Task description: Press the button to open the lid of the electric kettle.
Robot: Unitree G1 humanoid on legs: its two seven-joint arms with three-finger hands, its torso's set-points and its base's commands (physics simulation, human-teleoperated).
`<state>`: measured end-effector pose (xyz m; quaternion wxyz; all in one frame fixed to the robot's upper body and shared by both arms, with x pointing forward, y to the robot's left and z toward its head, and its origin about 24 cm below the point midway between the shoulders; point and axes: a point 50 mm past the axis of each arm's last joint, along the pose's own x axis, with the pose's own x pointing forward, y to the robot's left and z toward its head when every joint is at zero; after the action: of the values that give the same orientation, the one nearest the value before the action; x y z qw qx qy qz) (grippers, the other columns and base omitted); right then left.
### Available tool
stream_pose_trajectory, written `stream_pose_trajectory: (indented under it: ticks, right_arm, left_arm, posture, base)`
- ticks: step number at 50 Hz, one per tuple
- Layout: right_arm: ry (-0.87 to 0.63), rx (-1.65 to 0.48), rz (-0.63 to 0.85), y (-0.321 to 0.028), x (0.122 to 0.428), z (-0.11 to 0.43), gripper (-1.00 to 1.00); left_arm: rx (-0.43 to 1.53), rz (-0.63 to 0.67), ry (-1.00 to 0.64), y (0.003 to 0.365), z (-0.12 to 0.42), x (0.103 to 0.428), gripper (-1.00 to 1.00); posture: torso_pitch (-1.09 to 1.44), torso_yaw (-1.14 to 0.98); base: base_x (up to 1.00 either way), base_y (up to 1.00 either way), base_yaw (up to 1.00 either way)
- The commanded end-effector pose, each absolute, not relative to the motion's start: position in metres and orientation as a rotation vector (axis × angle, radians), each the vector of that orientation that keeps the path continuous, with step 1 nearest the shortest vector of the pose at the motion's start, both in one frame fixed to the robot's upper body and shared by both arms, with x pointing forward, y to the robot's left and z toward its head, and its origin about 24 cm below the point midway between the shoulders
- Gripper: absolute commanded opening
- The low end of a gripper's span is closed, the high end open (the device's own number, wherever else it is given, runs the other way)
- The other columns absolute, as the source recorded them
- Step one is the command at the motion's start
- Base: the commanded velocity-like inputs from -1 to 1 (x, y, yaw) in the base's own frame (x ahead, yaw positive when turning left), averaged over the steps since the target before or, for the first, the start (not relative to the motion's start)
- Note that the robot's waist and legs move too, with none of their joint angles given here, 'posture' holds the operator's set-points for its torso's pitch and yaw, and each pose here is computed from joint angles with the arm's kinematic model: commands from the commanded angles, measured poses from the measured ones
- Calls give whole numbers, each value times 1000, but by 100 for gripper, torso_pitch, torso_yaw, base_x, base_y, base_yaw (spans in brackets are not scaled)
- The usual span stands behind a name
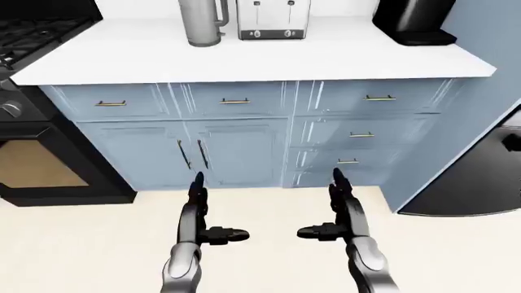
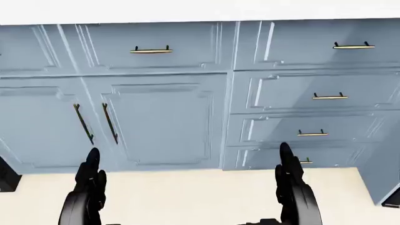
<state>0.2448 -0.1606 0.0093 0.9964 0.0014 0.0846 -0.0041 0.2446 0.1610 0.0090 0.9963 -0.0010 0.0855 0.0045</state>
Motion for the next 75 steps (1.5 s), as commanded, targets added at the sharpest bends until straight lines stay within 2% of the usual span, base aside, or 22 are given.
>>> stream_pose_trajectory:
  ticks: [1, 4, 10, 12, 13, 14, 15, 16, 17, 22, 24, 28, 33, 36, 41, 45, 49, 58, 60, 66, 68, 75]
  right_arm:
    - [32, 6, -39, -163, 261, 19, 100]
    - [32, 2, -30, -150, 266, 14, 100]
    - [36, 7, -30, -160, 286, 26, 100]
    - [36, 8, -31, -161, 280, 28, 100]
    - [37, 8, -30, -164, 267, 29, 100]
    - [46, 30, -39, -187, 278, -17, 100]
    - [45, 32, -41, -195, 278, -31, 100]
    - [42, 32, -40, -201, 264, -38, 100]
    - [24, 19, -18, -174, 257, 3, 100]
    - [14, -49, -29, -170, 258, 13, 100]
    - [18, 26, 5, -164, 260, 22, 100]
    - [-42, -16, -29, -169, 277, 61, 100]
    - [-131, -51, -15, -166, 311, 128, 100]
    - [-210, -79, -6, -159, 327, 178, 100]
    - [-376, -128, -1, -141, 340, 267, 100]
    - [-444, -158, 10, -128, 337, 305, 100]
    - [-511, -158, -16, -131, 327, 339, 100]
    - [-556, -190, -16, -136, 290, 356, 100]
    - [-574, -193, -10, -136, 282, 361, 100]
    - [-623, -174, -1, -136, 264, 374, 100]
    - [-632, -161, -3, -137, 261, 375, 100]
    - [-656, -168, -3, -131, 257, 377, 100]
  left_arm:
    - [-12, -2, -15, 162, 45, 257, 100]
    - [-13, -2, -20, 162, 45, 256, 100]
    - [-15, 1, -20, 164, 44, 257, 100]
    - [-17, 1, -25, 164, 45, 257, 100]
    - [-17, 3, -25, 165, 46, 257, 100]
    - [-20, 2, -23, 165, 45, 257, 100]
    - [-19, 2, -23, 165, 45, 257, 100]
    - [-18, 2, -24, 165, 45, 256, 100]
    - [-19, 2, -23, 165, 46, 256, 100]
    - [-21, 27, -36, 169, 56, 265, 100]
    - [-68, 50, -27, 174, 66, 275, 100]
    - [-145, 62, -106, 185, 127, 297, 100]
    - [-108, 93, -245, 196, 203, 321, 100]
    - [-133, 72, -321, 193, 250, 330, 100]
    - [-62, 50, -335, 177, 301, 336, 100]
    - [-73, 33, -400, 162, 342, 326, 100]
    - [-109, -5, -452, 158, 371, 291, 100]
    - [-45, -5, -534, 170, 397, 235, 100]
    - [-96, -77, -508, 165, 397, 231, 100]
    - [-115, -70, -522, 167, 400, 224, 100]
    - [-169, -119, -513, 163, 402, 220, 100]
    - [-145, -100, -549, 161, 408, 205, 100]
  posture:
    - [0, 0]
    - [0, 0]
    - [0, 0]
    - [0, 0]
    - [0, 0]
    - [0, 0]
    - [0, 0]
    - [0, 0]
    - [0, 0]
    - [0, 0]
    - [0, 0]
    - [0, 0]
    - [0, 0]
    - [0, 0]
    - [0, 0]
    - [0, 0]
    - [0, 0]
    - [0, 0]
    - [0, 0]
    - [0, 0]
    - [0, 0]
    - [0, 0]
  base:
    - [0, 0, 0]
    - [0, 0, 0]
    - [0, 0, 0]
    - [0, 0, 0]
    - [0, 0, 0]
    - [0, 0, 0]
    - [0, 0, 0]
    - [0, 0, 0]
    - [0, 0, 0]
    - [0, 0, 0]
    - [0, 0, 0]
    - [0, 0, 0]
    - [0, 0, 0]
    - [0, 0, 0]
    - [0, 0, 0]
    - [0, 0, 0]
    - [0, 0, 0]
    - [0, 0, 0]
    - [0, 0, 0]
    - [0, 0, 0]
    - [0, 0, 0]
    - [0, 4, 0]
